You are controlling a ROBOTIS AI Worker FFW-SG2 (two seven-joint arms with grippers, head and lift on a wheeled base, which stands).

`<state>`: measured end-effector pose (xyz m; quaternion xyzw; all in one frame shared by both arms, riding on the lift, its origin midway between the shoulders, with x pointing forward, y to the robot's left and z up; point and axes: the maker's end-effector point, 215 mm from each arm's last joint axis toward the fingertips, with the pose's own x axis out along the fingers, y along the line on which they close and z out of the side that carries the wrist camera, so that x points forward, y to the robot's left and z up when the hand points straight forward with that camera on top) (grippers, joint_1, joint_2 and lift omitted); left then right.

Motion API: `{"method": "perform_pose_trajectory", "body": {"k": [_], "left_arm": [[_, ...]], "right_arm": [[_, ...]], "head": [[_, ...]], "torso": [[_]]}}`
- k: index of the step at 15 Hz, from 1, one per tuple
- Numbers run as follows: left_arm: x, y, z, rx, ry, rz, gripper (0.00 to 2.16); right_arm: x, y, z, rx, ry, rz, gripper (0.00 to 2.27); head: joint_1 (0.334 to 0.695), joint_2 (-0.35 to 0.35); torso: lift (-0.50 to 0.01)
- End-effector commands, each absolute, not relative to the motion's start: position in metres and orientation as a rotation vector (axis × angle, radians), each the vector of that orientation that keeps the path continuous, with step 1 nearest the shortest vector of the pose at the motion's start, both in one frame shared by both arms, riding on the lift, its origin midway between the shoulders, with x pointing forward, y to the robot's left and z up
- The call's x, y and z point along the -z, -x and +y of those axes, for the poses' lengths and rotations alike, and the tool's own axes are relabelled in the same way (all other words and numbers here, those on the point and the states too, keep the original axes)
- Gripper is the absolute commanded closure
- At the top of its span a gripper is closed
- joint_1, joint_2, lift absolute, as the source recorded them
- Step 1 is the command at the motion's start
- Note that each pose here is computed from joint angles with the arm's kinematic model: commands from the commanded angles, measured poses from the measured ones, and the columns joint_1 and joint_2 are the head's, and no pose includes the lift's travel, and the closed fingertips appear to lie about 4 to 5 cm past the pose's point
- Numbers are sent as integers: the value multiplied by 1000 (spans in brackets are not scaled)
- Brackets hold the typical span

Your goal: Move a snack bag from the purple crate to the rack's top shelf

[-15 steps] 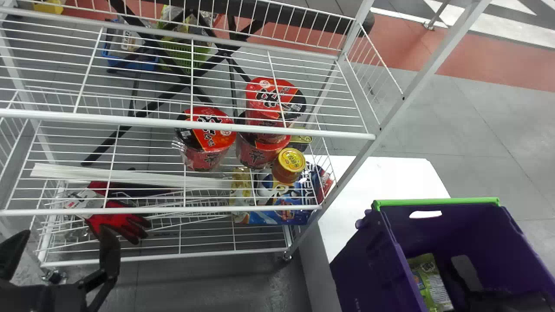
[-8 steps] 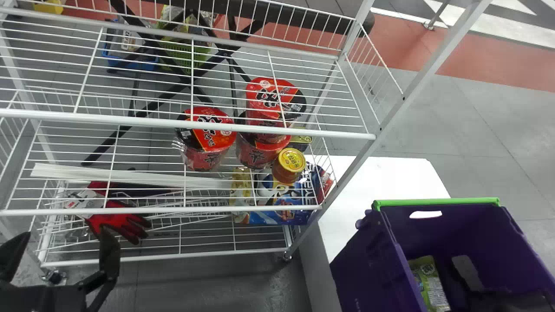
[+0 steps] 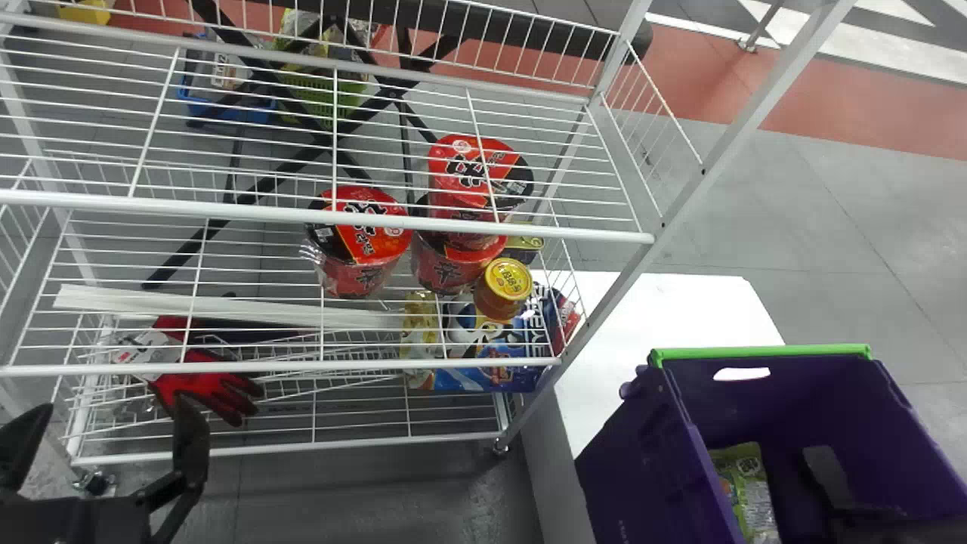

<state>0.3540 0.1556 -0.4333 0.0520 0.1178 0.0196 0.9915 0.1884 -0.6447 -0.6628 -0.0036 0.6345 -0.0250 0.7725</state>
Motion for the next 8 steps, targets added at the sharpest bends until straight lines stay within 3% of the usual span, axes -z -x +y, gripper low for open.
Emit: {"method": "perform_pose_trajectory", "body": {"k": [1,8], "left_arm": [[434,-354,156,-40,-103,238,87],[440,-358,153,-35,-102,247,87]], "right_arm": [[662,-192,-641,49,-21,1357,2246],[669,-179,-626,7,-32,1377,2246]], "head": [[695,-350],[695,-350]], "torso": [[-461],[-461]]}}
